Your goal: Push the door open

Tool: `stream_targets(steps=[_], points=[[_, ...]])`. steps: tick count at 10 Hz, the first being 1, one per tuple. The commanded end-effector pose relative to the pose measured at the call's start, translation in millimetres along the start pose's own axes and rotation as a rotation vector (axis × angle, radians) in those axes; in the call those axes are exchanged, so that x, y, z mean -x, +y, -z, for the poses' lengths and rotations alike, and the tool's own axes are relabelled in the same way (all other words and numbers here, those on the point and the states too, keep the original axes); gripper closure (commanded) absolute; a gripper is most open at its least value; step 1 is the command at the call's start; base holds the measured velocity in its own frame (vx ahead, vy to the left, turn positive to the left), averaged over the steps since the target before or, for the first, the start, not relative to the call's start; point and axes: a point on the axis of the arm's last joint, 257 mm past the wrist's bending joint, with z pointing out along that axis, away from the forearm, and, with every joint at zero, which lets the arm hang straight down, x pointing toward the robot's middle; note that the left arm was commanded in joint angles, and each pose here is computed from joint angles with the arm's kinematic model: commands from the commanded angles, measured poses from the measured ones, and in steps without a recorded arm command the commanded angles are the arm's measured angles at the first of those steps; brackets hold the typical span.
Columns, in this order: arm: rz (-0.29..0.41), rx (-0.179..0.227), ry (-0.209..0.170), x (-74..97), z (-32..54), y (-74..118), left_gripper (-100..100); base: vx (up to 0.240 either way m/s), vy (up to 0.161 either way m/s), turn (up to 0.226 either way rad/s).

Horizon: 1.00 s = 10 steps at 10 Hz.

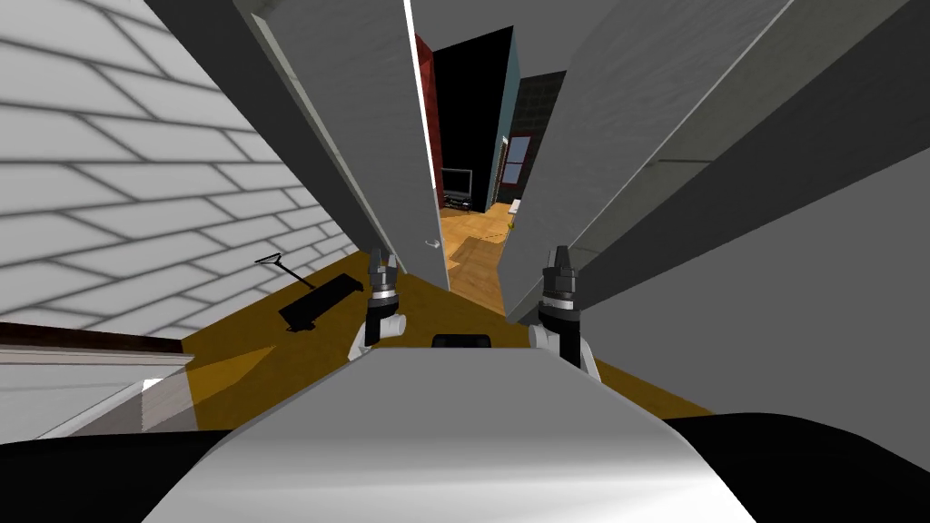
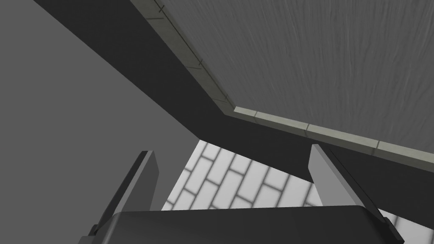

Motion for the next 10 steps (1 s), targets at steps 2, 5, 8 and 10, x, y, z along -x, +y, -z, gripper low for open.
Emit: stream_targets(steps=[2, 5, 8, 10], points=[[-0.005, 0.029, 0.004, 1.4, 3.6, 21.2, -100, 0.049, 0.071, -0.115], [-0.008, 0.061, 0.004, 2.0, 8.1, 38.0, -100, 0.039, 0.078, -0.098], [-0.014, 0.106, 0.006, 2.8, 12.4, 66.5, -100, 0.046, 0.096, -0.181], [-0.016, 0.138, 0.006, 3.4, 18.3, 83.2, -100, 0.038, 0.081, -0.063]])
